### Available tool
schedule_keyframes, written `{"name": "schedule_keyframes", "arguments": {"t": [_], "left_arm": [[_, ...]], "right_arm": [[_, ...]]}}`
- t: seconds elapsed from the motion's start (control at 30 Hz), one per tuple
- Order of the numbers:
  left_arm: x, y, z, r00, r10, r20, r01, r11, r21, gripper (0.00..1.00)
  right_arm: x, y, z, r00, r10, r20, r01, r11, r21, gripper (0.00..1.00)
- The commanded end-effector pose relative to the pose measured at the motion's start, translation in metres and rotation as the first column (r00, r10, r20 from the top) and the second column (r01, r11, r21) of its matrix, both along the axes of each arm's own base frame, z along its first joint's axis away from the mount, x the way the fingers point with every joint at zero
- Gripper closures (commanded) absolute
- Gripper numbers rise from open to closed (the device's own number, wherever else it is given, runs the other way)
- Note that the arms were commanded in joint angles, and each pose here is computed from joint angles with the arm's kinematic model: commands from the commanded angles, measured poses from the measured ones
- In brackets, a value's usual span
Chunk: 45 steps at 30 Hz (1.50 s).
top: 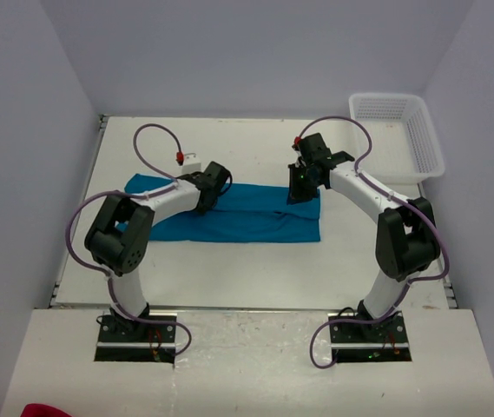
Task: Fold and stack the t-shirts
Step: Fold the other side of the tshirt into a rectangle
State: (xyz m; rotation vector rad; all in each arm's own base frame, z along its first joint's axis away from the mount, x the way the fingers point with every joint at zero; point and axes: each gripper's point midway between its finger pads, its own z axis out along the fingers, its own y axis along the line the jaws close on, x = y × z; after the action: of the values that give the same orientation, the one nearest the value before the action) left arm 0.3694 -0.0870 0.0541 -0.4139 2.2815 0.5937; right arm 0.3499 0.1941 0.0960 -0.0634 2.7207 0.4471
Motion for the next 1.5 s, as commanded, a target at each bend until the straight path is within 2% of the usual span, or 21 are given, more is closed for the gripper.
{"name": "schedule_keyframes", "arguments": {"t": [0.0, 0.13, 0.4, 0.57, 0.7, 0.9, 1.1, 1.2, 1.27, 1.4, 1.47], "left_arm": [[0.006, 0.009, 0.018, 0.995, 0.073, 0.071, -0.076, 0.996, 0.054, 0.67], [0.001, 0.020, 0.017, 0.992, 0.111, 0.056, -0.116, 0.987, 0.107, 0.68], [0.013, 0.029, 0.015, 0.987, 0.154, 0.044, -0.158, 0.980, 0.120, 0.71], [0.024, 0.038, 0.022, 0.984, 0.169, 0.047, -0.174, 0.978, 0.114, 0.90], [0.029, 0.041, 0.036, 0.983, 0.170, 0.066, -0.177, 0.978, 0.111, 1.00], [0.041, 0.052, 0.052, 0.980, 0.183, 0.077, -0.191, 0.974, 0.121, 1.00], [0.063, 0.092, 0.052, 0.969, 0.242, 0.045, -0.246, 0.959, 0.139, 1.00], [0.070, 0.122, 0.049, 0.954, 0.299, 0.011, -0.298, 0.943, 0.151, 0.94], [0.075, 0.122, 0.054, 0.955, 0.297, 0.018, -0.297, 0.945, 0.140, 0.89], [0.072, 0.116, 0.068, 0.961, 0.267, 0.063, -0.272, 0.958, 0.092, 0.60], [0.072, 0.108, 0.068, 0.971, 0.228, 0.078, -0.232, 0.971, 0.053, 0.52]], "right_arm": [[0.003, 0.005, 0.010, 0.999, 0.017, 0.036, -0.018, 1.000, 0.021, 0.86], [0.004, 0.006, 0.011, 0.999, 0.020, 0.038, -0.021, 0.999, 0.026, 0.86], [0.004, 0.007, 0.012, 0.999, 0.026, 0.037, -0.027, 0.999, 0.031, 0.86], [0.004, 0.006, 0.011, 0.999, 0.024, 0.036, -0.025, 0.999, 0.027, 0.86], [0.005, 0.008, 0.010, 0.999, 0.026, 0.033, -0.027, 0.999, 0.030, 0.86], [0.005, 0.007, 0.008, 0.999, 0.024, 0.029, -0.025, 0.999, 0.026, 0.86], [0.005, 0.005, 0.007, 0.999, 0.024, 0.027, -0.024, 1.000, 0.016, 0.86], [0.004, 0.006, 0.005, 0.999, 0.023, 0.023, -0.023, 1.000, 0.017, 0.86], [0.004, 0.006, 0.003, 1.000, 0.024, 0.018, -0.025, 1.000, 0.017, 0.86], [0.004, 0.008, 0.001, 1.000, 0.025, 0.012, -0.026, 0.999, 0.027, 0.86], [0.004, 0.009, -0.001, 1.000, 0.028, 0.007, -0.028, 0.999, 0.030, 0.86]]}}
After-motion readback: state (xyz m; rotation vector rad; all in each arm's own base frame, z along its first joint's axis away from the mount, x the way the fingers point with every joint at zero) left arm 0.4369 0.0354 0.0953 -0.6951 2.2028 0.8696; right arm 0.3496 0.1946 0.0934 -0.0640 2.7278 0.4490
